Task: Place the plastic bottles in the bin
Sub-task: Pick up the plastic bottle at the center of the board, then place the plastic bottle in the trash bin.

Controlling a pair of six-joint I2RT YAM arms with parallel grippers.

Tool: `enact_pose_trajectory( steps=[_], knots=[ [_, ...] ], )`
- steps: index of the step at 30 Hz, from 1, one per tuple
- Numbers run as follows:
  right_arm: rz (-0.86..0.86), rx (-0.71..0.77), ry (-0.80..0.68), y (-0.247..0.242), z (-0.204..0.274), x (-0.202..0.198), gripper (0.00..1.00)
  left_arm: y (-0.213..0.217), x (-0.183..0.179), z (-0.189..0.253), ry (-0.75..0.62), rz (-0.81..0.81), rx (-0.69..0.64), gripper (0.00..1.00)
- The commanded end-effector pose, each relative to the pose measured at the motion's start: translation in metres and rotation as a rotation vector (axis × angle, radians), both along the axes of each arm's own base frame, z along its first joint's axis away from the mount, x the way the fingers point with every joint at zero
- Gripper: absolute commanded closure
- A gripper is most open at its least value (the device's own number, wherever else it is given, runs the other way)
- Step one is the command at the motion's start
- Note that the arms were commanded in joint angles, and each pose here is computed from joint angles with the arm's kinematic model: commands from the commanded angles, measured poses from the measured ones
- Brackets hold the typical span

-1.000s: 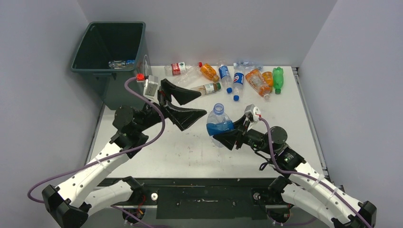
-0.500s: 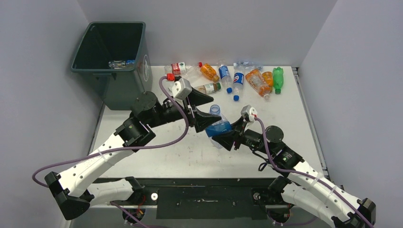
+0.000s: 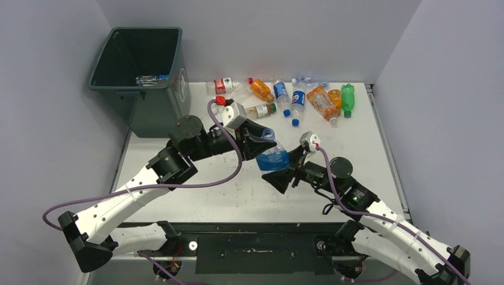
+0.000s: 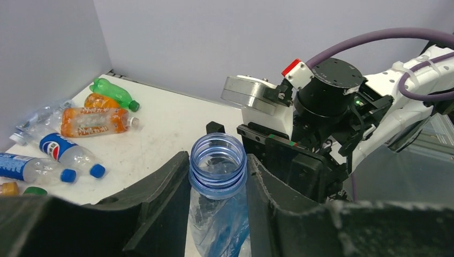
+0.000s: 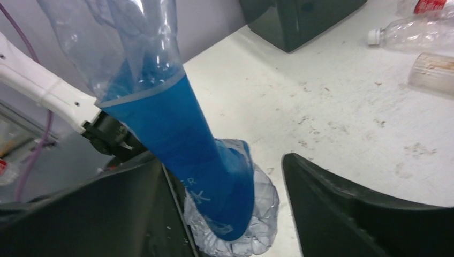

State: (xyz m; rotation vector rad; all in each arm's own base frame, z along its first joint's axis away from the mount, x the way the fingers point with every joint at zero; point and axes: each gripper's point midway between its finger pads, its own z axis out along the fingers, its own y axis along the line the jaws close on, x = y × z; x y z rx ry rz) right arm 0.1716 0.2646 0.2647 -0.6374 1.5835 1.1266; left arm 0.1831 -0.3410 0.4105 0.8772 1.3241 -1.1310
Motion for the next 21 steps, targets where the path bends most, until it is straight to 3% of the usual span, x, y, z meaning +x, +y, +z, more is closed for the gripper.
enact_pose_trajectory(
  steps=[1,2,7,13,16,21],
  knots=[
    [-0.009,0.037,-0.044,0.000,0.030,-0.001,0.02,0.015,0.012,0.037,-0.105,0.113,-0.096,1.00],
    [-0.017,0.041,-0.050,-0.003,0.034,-0.002,0.09,0.022,0.017,0.042,-0.125,0.162,-0.103,1.00],
    [-0.069,0.046,-0.084,-0.021,0.054,-0.008,0.10,0.089,0.069,0.089,-0.186,0.492,-0.155,1.00],
    [-0.194,0.069,-0.078,-0.047,0.050,-0.005,0.10,0.230,0.133,0.161,-0.277,1.098,-0.277,1.00],
    [-0.230,0.081,-0.074,-0.053,0.047,-0.003,0.10,0.279,0.146,0.186,-0.325,1.273,-0.383,1.00],
    [-0.266,0.066,-0.071,-0.058,0.046,0.002,0.10,0.330,0.173,0.204,-0.396,1.534,-0.406,1.00]
  ],
)
